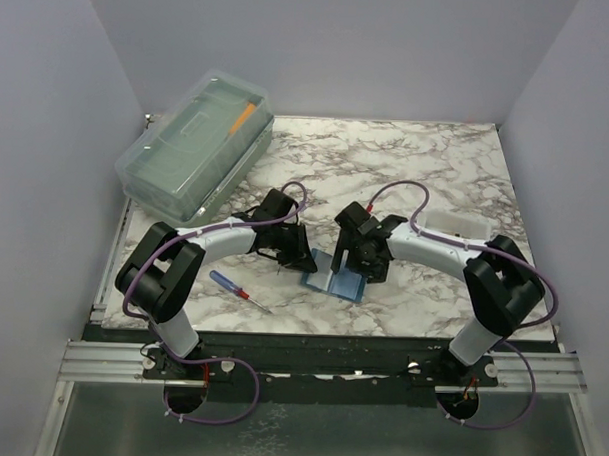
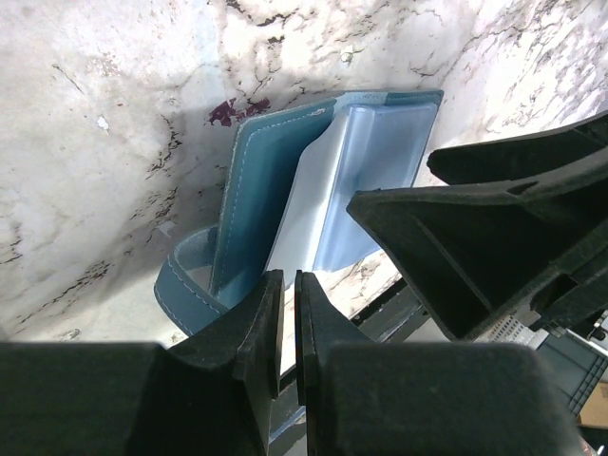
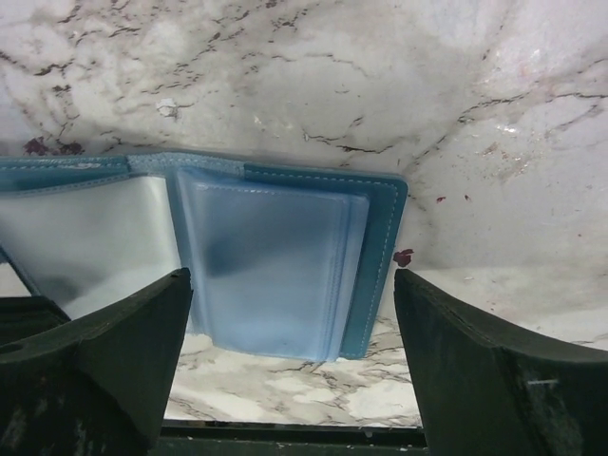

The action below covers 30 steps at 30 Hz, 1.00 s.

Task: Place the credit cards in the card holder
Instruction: Open the card holder at the center of the board.

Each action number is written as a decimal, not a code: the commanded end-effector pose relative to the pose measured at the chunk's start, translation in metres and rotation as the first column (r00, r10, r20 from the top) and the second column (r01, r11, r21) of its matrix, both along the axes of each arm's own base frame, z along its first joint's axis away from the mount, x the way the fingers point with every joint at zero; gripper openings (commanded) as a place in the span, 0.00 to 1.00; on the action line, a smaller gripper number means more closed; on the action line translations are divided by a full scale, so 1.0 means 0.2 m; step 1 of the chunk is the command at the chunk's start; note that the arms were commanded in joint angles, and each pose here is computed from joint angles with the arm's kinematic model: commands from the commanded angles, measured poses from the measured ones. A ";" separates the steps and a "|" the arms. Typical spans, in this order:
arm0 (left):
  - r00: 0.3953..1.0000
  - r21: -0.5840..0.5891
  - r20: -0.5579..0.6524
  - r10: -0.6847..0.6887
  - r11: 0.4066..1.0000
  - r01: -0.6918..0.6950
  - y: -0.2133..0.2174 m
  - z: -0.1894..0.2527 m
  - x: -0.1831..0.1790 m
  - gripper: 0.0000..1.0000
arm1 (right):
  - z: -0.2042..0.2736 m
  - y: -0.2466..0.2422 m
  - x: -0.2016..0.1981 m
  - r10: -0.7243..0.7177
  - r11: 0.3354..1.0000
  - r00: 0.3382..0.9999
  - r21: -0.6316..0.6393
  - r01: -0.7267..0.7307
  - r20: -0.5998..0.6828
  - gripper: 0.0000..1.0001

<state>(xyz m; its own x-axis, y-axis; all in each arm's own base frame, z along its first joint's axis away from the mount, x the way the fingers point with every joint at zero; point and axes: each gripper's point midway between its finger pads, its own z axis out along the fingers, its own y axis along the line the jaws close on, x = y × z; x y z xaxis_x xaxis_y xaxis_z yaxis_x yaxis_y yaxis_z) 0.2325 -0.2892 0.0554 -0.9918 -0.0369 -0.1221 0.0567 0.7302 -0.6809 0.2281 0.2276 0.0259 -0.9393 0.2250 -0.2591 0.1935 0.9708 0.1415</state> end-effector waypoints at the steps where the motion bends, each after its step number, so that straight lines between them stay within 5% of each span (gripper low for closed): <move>1: 1.000 0.006 0.026 -0.015 1.000 0.014 0.00 0.01 0.00 0.16 | 0.12 0.00 0.05 0.008 1.000 0.997 0.008 -0.008 0.076 0.94; 7: 0.999 -0.005 0.019 -0.048 0.999 0.048 -0.01 -0.01 -0.01 0.22 | 0.43 -0.15 0.15 0.016 0.999 0.977 -0.043 -0.007 0.212 1.00; 16: 0.987 0.052 -0.035 -0.157 0.986 0.159 0.00 -0.11 -0.03 0.34 | 0.76 -0.80 0.49 -0.121 0.991 0.911 0.002 0.131 0.395 1.00; 23: 0.982 0.163 -0.070 -0.175 0.969 0.184 0.03 -0.17 0.03 0.42 | 0.67 -1.33 0.58 -0.225 0.964 0.901 -0.050 0.262 0.370 1.00; 30: 0.984 0.209 -0.143 -0.104 0.969 0.133 0.06 -0.17 0.00 0.44 | 0.50 -1.30 0.58 -0.205 0.978 0.933 0.025 0.207 0.297 1.00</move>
<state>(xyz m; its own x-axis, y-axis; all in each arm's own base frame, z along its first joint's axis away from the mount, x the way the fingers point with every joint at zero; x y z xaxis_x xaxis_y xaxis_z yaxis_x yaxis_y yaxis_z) 0.2426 -0.2960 0.0378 -0.9904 0.1271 -0.0542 0.1337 0.7836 -0.6067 0.3420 -0.0526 0.1430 -0.6944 0.4707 -0.5442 0.4659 0.8705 0.1584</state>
